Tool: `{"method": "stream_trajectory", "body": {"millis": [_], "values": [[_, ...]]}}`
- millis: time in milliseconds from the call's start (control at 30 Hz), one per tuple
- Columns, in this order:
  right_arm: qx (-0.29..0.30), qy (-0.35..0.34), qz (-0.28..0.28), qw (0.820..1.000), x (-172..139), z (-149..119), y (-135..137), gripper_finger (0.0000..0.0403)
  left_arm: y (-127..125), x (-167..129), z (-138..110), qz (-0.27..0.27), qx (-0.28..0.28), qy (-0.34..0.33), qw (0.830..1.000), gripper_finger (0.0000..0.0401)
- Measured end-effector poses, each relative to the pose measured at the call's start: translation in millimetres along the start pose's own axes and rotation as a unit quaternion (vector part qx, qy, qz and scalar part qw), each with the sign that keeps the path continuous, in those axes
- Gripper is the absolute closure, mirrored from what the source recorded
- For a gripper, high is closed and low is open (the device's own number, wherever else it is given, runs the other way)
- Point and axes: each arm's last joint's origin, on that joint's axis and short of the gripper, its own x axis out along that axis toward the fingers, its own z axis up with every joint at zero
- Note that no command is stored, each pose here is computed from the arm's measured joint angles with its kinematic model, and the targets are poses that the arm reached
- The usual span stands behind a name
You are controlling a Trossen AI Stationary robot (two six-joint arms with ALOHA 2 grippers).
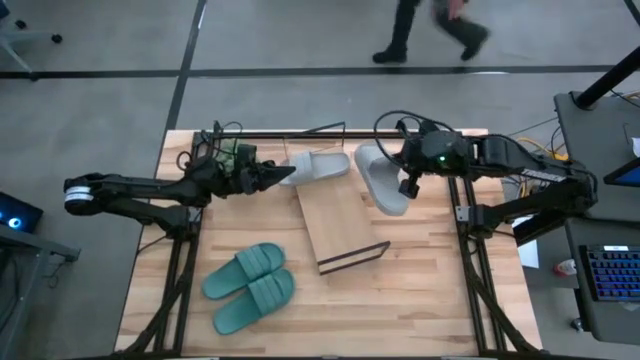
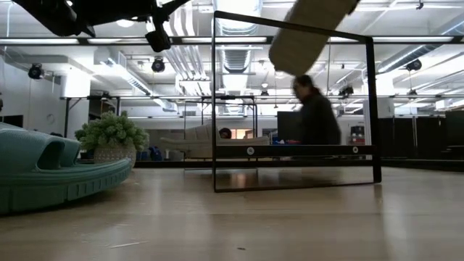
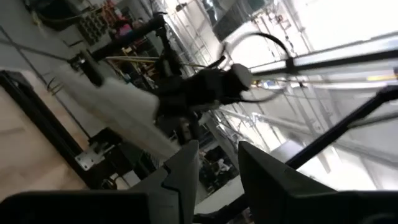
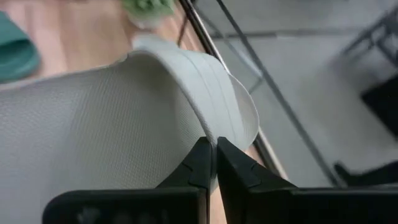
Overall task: Pick and place slides into the shelf
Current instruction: Put the gray slipper on the shelf
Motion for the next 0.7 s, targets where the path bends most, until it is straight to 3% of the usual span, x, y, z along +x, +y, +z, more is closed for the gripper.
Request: {"method": "stream_trajectory", "body": {"millis": [167, 333, 467, 700], "values": [[-0.054, -0.049, 0.052, 0.996, -20.2, 16.1, 3.2, 0.0395, 0.1, -0.2, 2.5, -0.012, -0.024, 0.011, 1.0, 0.0303], [-0.117, -0.099, 0.105, 0.983, -34.3, 30.1, 9.4, 0.0395, -2.5, -0.3, 3.1, -0.039, -0.026, 0.031, 0.998, 0.0303], [-0.157, -0.12, 0.131, 0.971, -40.0, 38.6, 14.2, 0.0395, -0.9, 1.5, 1.3, -0.05, -0.06, 0.052, 0.996, 0.0298], [-0.216, -0.137, 0.16, 0.954, -38.9, 47.6, 25.0, 0.0395, 11.2, 8.9, -7.5, -0.04, -0.137, 0.101, 0.985, 0.0213]]}}
